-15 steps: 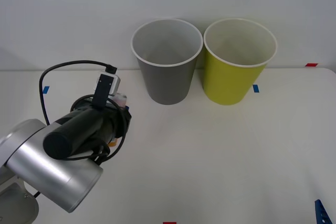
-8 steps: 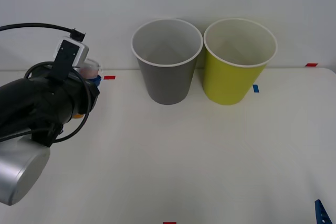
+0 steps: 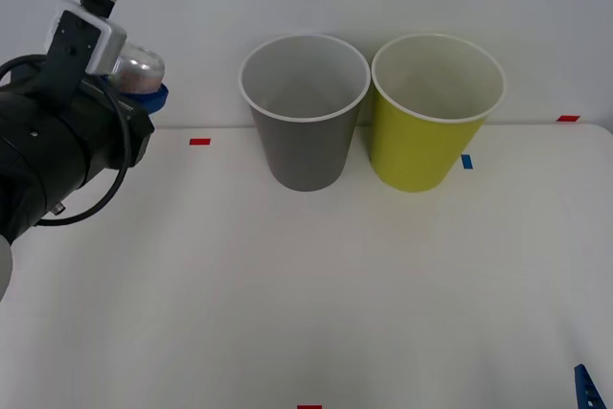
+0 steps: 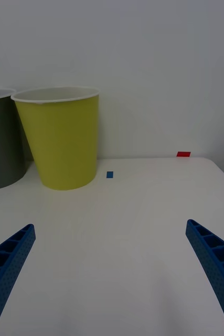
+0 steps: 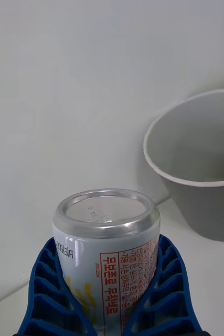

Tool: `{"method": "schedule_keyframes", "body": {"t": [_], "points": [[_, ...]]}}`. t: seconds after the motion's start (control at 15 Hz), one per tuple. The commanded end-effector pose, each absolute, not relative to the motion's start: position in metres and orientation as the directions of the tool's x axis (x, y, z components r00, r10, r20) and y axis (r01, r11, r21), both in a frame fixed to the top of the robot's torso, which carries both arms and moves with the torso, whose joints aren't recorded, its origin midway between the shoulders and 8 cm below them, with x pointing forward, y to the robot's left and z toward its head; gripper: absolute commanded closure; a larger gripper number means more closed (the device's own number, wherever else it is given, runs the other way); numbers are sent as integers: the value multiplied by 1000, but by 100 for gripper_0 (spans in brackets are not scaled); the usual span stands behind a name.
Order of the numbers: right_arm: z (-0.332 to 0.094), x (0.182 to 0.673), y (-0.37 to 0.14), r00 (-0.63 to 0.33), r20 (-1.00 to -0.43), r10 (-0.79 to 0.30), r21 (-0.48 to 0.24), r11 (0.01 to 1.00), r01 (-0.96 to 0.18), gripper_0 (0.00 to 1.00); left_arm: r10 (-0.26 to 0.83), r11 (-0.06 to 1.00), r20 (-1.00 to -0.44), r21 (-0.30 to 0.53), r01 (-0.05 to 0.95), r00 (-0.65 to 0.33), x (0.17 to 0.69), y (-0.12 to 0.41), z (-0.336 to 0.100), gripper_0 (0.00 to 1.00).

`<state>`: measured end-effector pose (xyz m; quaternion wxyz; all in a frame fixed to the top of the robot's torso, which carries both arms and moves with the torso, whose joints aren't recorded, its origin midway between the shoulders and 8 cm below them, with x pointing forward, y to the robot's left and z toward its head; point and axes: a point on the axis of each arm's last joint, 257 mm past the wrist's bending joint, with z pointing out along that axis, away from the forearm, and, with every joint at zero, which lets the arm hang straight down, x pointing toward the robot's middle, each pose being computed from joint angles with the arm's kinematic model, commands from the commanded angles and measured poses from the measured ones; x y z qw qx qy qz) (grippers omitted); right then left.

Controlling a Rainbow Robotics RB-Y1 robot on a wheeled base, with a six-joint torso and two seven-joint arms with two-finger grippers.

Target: Put cans in the gray bin and PET bottles in the light green bin.

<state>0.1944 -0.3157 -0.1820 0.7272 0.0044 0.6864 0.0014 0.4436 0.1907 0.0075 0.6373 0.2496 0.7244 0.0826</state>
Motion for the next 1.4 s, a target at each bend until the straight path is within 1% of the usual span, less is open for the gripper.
{"method": "schedule_keyframes", "body": {"t": [0.07,0.27,0.47,0.6,0.93,1.2,1.4], "points": [[-182,194,-316,58,-998,8,8,1000,4,0,442,869,-896,418,267,-34,445,187,34,100],[-182,194,-316,58,-998,8,8,1000,4,0,409,878,-912,398,267,15,445,179,56,100],[-182,194,-316,58,-998,8,8,1000,4,0,334,884,-937,349,310,103,440,153,90,100],[-182,194,-316,58,-998,8,8,1000,4,0,301,885,-947,322,336,116,447,140,100,100],[-182,194,-316,58,-998,8,8,1000,4,0,266,886,-953,301,354,144,482,122,130,100],[-182,194,-316,58,-998,8,8,1000,4,0,224,880,-956,281,384,187,509,91,149,100],[-182,194,-316,58,-998,8,8,1000,4,0,159,885,-968,227,406,192,526,72,149,100]]}}
